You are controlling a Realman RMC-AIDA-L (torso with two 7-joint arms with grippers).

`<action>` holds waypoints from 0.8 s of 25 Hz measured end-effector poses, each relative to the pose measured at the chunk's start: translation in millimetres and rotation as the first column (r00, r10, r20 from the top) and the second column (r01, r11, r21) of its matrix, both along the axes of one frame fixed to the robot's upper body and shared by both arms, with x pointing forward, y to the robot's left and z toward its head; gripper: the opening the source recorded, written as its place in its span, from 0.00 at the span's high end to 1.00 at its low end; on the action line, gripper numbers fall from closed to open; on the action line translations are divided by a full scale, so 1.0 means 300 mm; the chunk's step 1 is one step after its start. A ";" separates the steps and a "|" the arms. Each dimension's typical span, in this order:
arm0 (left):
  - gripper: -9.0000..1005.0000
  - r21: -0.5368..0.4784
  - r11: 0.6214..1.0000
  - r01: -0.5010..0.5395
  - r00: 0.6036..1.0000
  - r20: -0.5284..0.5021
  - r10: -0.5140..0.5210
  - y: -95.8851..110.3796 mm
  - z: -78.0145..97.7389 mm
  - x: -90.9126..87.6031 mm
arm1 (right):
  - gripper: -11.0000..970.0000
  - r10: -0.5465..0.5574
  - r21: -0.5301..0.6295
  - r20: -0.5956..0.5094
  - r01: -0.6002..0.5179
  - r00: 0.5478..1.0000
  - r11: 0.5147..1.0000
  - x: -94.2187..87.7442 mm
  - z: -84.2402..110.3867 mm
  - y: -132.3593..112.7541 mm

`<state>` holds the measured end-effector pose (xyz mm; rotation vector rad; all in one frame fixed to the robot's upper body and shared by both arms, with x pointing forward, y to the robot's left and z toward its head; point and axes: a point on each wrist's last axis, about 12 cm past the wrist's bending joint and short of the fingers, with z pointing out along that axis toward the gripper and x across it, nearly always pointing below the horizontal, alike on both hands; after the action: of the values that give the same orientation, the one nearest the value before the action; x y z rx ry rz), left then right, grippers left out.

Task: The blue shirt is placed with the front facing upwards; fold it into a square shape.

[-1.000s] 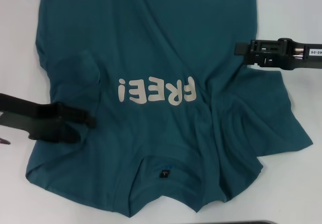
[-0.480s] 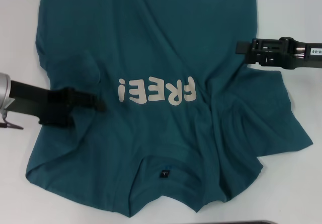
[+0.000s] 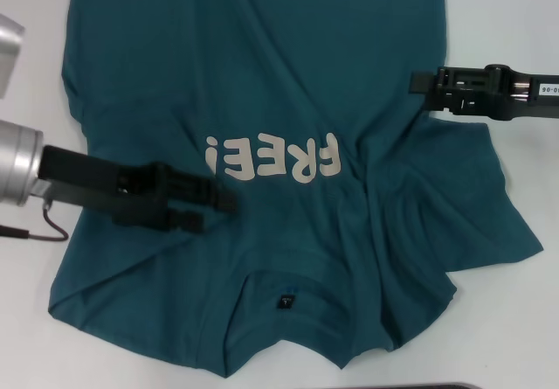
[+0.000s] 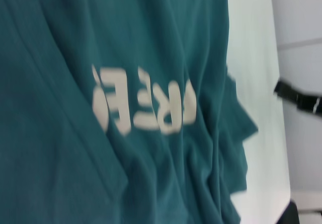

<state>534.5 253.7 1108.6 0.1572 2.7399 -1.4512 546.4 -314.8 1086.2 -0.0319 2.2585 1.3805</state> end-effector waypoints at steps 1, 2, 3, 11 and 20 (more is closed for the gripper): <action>0.23 0.003 1.000 0.012 1.000 -0.007 -0.012 -0.007 -0.004 -0.004 | 0.24 0.000 0.000 0.000 0.000 1.000 1.000 0.000 0.000 0.001; 0.23 0.008 1.000 0.019 1.000 -0.011 -0.019 -0.011 -0.008 -0.006 | 0.24 0.000 0.000 0.000 0.000 1.000 1.000 0.001 0.000 0.001; 0.23 0.011 1.000 0.017 1.000 -0.011 -0.016 -0.010 -0.010 -0.006 | 0.24 0.000 0.000 0.000 0.000 1.000 1.000 0.001 0.000 0.001; 0.24 -0.125 0.989 0.079 0.971 0.235 -0.048 0.098 0.054 -0.028 | 0.24 0.024 -0.024 0.034 -0.023 0.999 0.999 -0.008 -0.004 -0.005; 0.23 -0.242 0.931 0.274 0.732 0.681 -0.038 0.098 -0.044 -0.199 | 0.25 0.116 -0.120 0.264 -0.086 0.958 0.989 -0.008 0.009 -0.016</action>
<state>474.9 283.1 1095.6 0.7566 1.9109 -1.4794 543.9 -319.5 1089.0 -0.3555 2.1217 1.2206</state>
